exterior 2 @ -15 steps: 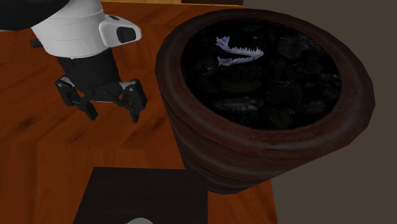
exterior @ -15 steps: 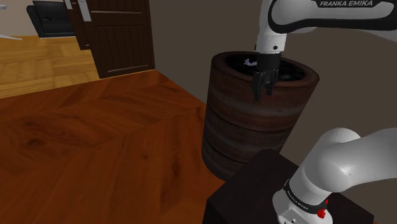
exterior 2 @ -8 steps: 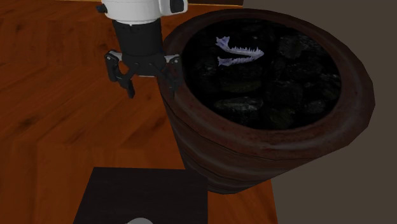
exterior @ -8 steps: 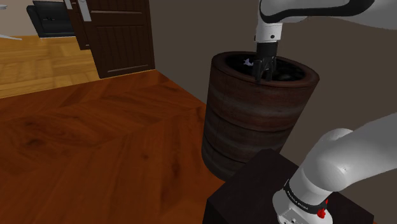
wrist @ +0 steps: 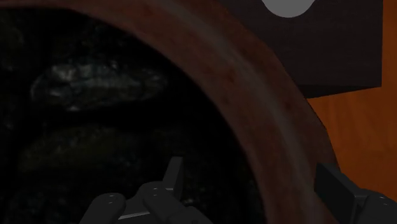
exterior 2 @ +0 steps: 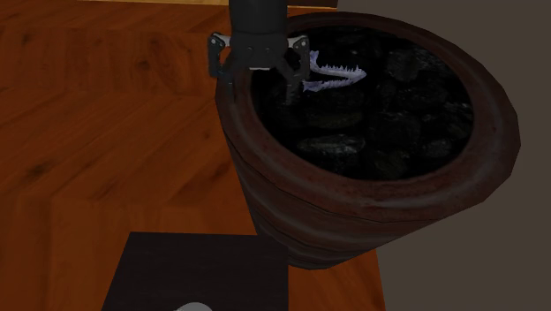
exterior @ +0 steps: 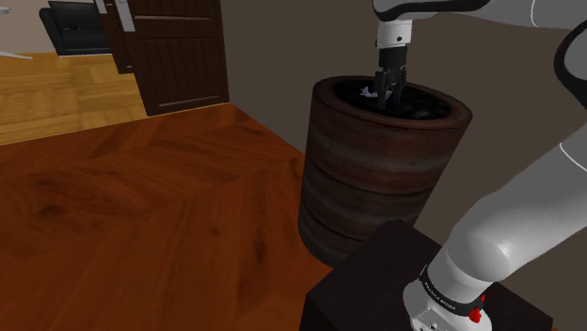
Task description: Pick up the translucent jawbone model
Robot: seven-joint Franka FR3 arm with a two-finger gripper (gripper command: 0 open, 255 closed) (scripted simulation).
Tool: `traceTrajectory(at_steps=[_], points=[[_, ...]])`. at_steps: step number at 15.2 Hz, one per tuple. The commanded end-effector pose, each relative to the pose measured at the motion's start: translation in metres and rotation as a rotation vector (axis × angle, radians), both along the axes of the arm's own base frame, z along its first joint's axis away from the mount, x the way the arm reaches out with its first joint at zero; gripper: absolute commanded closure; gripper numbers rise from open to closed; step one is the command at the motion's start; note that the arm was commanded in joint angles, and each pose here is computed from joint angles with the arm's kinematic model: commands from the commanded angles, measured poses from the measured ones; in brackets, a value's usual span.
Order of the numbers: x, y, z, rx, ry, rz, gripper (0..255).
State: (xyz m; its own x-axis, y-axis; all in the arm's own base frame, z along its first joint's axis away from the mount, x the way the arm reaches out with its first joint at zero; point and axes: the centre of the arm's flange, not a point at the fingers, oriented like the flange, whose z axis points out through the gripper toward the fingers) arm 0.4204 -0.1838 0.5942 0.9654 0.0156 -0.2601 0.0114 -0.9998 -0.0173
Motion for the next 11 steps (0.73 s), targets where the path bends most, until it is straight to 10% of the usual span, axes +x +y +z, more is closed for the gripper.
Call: traceTrajectory(at_steps=[1,11], points=[[0.017,-0.023,0.006,-0.008,0.006,0.002,0],[0.067,-0.088,0.009,-0.03,0.024,0.006,0]])
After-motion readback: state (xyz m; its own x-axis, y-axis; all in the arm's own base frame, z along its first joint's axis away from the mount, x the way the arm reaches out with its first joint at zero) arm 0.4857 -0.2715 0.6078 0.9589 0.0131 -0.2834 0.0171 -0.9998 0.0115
